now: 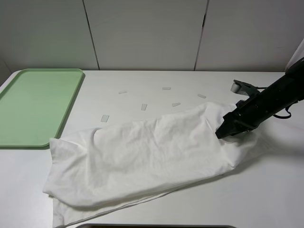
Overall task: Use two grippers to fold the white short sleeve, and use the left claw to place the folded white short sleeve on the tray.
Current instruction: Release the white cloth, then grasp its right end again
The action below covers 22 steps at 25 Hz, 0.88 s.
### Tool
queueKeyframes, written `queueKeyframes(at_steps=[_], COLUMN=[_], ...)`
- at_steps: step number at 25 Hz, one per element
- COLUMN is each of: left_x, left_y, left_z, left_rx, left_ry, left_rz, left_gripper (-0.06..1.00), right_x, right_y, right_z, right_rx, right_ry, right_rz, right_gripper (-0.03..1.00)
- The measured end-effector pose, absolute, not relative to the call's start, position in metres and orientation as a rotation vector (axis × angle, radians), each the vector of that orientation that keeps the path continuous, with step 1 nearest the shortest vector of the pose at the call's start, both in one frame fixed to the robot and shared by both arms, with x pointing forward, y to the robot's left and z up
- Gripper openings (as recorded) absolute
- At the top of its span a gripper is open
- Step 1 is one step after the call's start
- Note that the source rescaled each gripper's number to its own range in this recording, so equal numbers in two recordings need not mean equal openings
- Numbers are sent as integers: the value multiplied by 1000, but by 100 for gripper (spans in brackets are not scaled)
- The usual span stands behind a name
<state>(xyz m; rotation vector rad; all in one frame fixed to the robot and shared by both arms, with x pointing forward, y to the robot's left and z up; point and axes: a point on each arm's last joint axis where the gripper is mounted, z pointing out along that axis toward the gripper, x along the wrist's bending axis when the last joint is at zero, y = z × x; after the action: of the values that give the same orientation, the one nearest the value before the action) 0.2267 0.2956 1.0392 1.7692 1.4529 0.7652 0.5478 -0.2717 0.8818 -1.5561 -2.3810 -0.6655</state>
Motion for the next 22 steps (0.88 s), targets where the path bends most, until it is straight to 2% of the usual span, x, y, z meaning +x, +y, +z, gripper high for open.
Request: queueKeyframes(at_steps=[1,2,3,18,21,22], left_x=[227,227,227,227,227,227], left_y=[296,296,296,296,296,296], left_z=[1039,1039,1039,1039,1039,1039], left_rx=[1769,1769,1769,1769,1769,1769], left_ry=[1453,1453,1453,1453,1453,1453], left_rz=[765,765,765,765,765,765], left_gripper=[100,100,100,100,100,100], right_x=[548,548,547,547,546,546], right_y=[-272,-272,-272,-281,-285,-285], right_z=[882,882,881,878,883,883], right_rx=[-1556,-1553,-1547,-1532,-1562,-1562], right_ry=[-2383,-2386,-2394,-2506,-2531,-2531], right_rz=[-665,-662,-655,-549,-491,-491], right_gripper=[26,17,1,0,10,10])
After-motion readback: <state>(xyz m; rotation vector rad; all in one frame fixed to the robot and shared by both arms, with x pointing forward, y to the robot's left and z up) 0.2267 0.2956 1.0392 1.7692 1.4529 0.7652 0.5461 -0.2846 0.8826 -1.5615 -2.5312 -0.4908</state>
